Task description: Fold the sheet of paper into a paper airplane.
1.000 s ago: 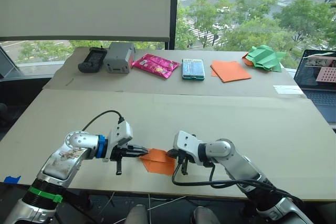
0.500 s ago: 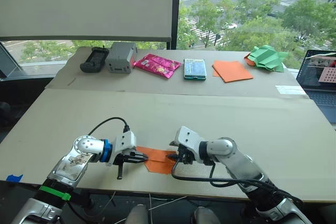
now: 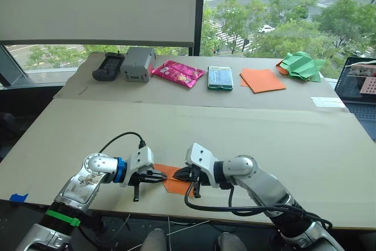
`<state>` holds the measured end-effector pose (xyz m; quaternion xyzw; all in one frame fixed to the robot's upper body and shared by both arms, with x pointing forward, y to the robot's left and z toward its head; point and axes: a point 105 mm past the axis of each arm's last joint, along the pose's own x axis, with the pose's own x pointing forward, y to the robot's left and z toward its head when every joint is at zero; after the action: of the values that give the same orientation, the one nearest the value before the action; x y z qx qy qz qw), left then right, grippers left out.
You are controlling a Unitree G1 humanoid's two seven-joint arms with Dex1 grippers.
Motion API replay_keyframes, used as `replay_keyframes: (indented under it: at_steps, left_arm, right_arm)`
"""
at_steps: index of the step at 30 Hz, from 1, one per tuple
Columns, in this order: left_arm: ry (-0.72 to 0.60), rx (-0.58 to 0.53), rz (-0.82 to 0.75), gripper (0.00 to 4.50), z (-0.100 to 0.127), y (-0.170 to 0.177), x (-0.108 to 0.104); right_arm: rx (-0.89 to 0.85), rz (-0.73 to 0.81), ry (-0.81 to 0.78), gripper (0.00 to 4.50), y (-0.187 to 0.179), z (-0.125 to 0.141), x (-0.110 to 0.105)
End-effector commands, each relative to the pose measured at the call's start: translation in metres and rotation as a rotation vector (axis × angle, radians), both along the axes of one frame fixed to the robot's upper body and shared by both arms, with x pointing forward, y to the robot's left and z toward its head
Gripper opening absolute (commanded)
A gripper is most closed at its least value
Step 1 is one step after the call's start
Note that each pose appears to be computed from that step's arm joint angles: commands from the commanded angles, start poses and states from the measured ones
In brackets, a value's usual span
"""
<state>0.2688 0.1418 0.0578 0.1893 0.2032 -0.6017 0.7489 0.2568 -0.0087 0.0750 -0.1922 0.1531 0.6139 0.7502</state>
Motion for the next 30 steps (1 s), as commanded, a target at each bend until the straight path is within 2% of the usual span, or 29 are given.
replay_keyframes:
  at_steps: [1, 8, 11, 15, 18, 21, 30]
  left_arm:
    - [0.057, 0.035, 0.032, 0.12, -0.014, 0.002, -0.004]
    - [0.052, 0.038, 0.03, 0.12, -0.011, -0.001, -0.006]
    - [0.046, 0.033, 0.034, 0.12, -0.009, -0.002, -0.005]
    - [0.043, 0.027, 0.045, 0.12, -0.009, -0.005, -0.002]
    - [0.047, 0.057, 0.049, 0.12, -0.017, -0.001, -0.002]
    - [0.047, 0.064, 0.055, 0.12, -0.018, 0.001, -0.001]
    - [0.047, 0.092, 0.046, 0.12, -0.022, 0.002, -0.001]
  right_arm:
    - [0.0, 0.019, -0.033, 0.04, 0.001, 0.003, 0.003]
    - [-0.068, -0.013, 0.022, 0.04, -0.005, -0.02, 0.005]
    - [-0.058, -0.023, 0.03, 0.04, -0.003, -0.019, 0.007]
    - [-0.008, 0.004, 0.02, 0.04, 0.006, -0.007, 0.007]
    - [-0.132, -0.06, 0.065, 0.04, -0.004, -0.032, 0.013]
    - [-0.224, -0.051, 0.14, 0.04, -0.014, -0.052, 0.001]
    - [-0.36, -0.113, 0.227, 0.04, -0.036, -0.078, -0.007]
